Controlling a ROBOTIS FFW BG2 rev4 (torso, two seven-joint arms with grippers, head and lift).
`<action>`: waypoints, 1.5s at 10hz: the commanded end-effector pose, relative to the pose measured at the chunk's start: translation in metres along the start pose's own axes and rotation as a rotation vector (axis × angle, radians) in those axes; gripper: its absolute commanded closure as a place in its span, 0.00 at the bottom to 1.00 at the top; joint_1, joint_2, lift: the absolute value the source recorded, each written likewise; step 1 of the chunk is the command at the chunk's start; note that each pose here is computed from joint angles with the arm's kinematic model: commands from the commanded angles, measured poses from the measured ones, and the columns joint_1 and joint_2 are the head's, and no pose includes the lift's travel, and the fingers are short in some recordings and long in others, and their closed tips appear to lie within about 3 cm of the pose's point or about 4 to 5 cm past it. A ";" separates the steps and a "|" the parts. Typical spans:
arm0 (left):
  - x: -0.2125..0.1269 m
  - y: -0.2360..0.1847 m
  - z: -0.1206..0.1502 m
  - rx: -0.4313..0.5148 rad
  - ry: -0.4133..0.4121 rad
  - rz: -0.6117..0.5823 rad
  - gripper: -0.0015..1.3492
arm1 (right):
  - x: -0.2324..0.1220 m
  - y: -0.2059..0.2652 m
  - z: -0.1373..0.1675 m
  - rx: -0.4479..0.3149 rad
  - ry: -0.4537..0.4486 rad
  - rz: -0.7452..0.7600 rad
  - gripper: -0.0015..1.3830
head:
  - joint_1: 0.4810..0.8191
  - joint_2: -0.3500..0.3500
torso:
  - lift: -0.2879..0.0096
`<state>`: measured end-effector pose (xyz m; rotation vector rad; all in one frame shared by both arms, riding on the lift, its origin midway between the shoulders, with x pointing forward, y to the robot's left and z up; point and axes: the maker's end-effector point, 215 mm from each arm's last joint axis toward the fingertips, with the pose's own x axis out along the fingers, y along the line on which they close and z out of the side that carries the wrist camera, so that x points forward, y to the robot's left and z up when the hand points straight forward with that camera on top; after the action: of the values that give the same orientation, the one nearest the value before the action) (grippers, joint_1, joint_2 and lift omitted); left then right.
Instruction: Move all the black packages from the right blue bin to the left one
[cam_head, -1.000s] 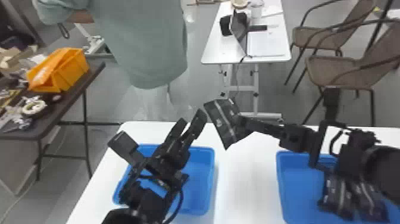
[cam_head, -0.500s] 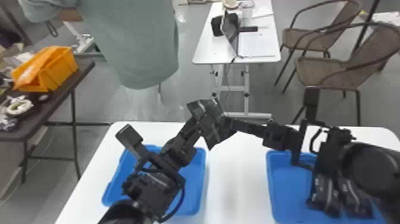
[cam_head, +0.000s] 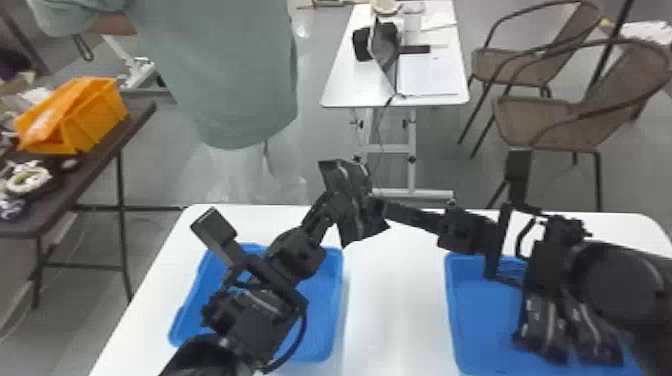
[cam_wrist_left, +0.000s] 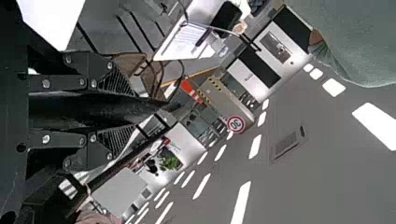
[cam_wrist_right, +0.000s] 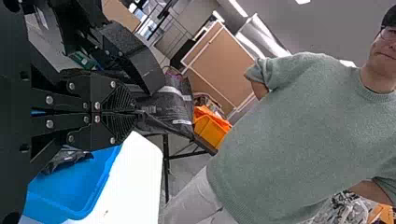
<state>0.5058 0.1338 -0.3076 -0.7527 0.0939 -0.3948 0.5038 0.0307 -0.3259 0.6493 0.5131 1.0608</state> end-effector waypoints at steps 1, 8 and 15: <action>-0.003 0.004 0.008 0.040 -0.026 0.013 0.90 | 0.000 0.000 -0.001 0.003 0.001 0.000 0.92 | 0.63 0.75 | 0.83; -0.061 0.080 0.054 0.530 -0.134 0.287 0.90 | -0.058 -0.059 0.000 -0.254 -0.043 -0.264 0.08 | 0.63 0.82 | 0.83; -0.142 0.172 -0.015 0.926 0.231 0.515 0.90 | -0.167 -0.114 -0.040 -0.456 -0.046 -0.720 0.08 | 0.63 0.75 | 0.83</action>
<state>0.4260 0.2915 -0.4406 0.2271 0.2838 -0.0032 0.4844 -0.1494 -0.4168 0.0573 0.3907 0.4506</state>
